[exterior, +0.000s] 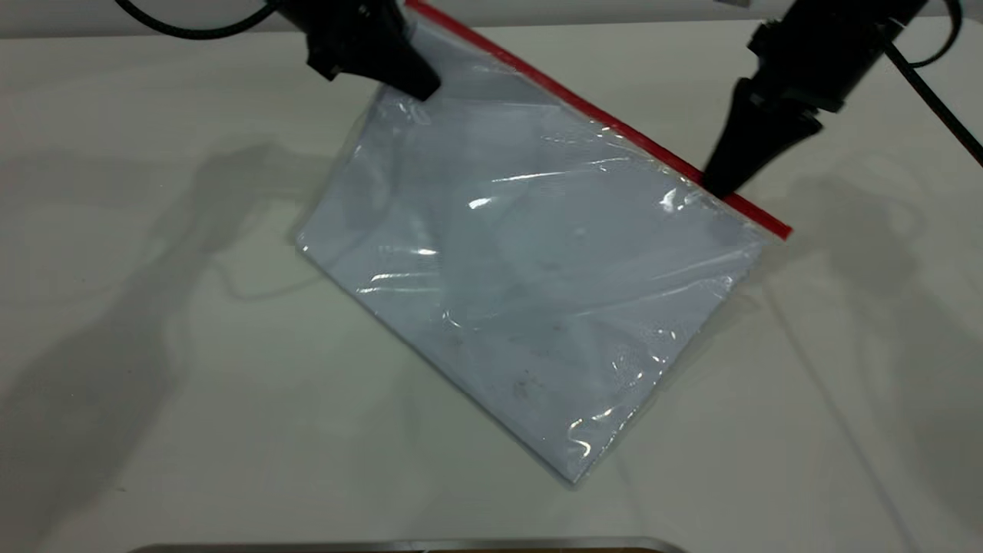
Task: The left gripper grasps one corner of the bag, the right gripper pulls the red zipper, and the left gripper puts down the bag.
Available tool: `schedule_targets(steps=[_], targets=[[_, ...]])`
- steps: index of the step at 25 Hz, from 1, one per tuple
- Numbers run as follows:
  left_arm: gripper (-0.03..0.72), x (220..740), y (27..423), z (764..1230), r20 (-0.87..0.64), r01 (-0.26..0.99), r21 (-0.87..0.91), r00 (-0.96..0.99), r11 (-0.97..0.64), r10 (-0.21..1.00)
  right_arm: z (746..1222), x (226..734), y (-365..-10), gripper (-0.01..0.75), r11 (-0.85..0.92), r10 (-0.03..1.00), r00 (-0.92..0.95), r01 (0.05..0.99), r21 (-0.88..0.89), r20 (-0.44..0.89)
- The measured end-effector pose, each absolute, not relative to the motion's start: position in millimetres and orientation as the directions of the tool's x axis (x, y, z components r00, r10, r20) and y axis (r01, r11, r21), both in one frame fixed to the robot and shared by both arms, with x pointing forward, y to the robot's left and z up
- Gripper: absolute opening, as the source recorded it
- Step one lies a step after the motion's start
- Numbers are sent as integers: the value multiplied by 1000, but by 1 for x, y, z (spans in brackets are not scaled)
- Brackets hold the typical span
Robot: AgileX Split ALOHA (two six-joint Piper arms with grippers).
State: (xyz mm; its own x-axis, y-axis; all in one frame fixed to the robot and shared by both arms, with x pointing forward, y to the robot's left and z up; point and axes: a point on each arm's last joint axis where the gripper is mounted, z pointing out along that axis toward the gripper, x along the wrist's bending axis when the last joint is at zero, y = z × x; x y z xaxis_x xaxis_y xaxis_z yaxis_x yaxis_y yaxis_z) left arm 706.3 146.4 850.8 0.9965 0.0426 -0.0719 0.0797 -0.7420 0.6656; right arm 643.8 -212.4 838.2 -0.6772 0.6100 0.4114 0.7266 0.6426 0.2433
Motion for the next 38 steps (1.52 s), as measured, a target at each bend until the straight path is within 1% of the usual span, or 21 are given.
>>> schedule_targets(steps=[4,7,12,14,17,19,21,24,26,27,29,31,32,36,38], targets=[[53,706,153,847,-98,116,609,993,-785,71,837,636,-219,43,656,642,-638,744,126,426],[53,704,152,846,-111,121,598,992,-792,67,837,633,-220,44,642,664,-605,762,79,439],[53,704,150,846,-113,119,595,992,-795,64,836,634,-221,53,629,682,-593,774,69,428],[53,704,151,846,-111,119,593,992,-796,66,835,637,-221,69,620,691,-595,780,86,411],[64,705,153,845,-92,112,580,993,-807,71,834,639,-223,134,616,701,-601,782,100,383],[91,708,156,844,-73,112,573,994,-812,85,834,641,-225,228,608,709,-601,786,113,368],[157,710,159,844,-68,129,572,992,-810,109,834,644,-225,333,599,717,-601,791,129,354],[304,712,158,845,-80,184,577,982,-796,169,835,649,-225,502,588,728,-605,793,160,322],[412,716,158,847,-78,231,577,970,-783,228,840,658,-225,580,585,731,-616,788,194,296],[468,718,159,850,-75,259,578,961,-774,266,845,663,-224,607,585,730,-623,782,214,280],[564,722,160,858,-66,312,582,939,-751,339,857,675,-223,628,587,727,-639,768,255,251],[623,727,161,875,-46,364,587,907,-723,419,871,687,-222,627,591,720,-656,750,297,225],[641,728,163,884,-43,390,586,890,-710,453,881,694,-221,623,594,713,-667,738,319,215],[654,726,170,941,-5,472,581,817,-663,576,932,716,-218,587,628,679,-714,686,368,173],[654,720,175,977,6,526,583,760,-620,650,965,725,-218,580,631,682,-718,674,383,139]])
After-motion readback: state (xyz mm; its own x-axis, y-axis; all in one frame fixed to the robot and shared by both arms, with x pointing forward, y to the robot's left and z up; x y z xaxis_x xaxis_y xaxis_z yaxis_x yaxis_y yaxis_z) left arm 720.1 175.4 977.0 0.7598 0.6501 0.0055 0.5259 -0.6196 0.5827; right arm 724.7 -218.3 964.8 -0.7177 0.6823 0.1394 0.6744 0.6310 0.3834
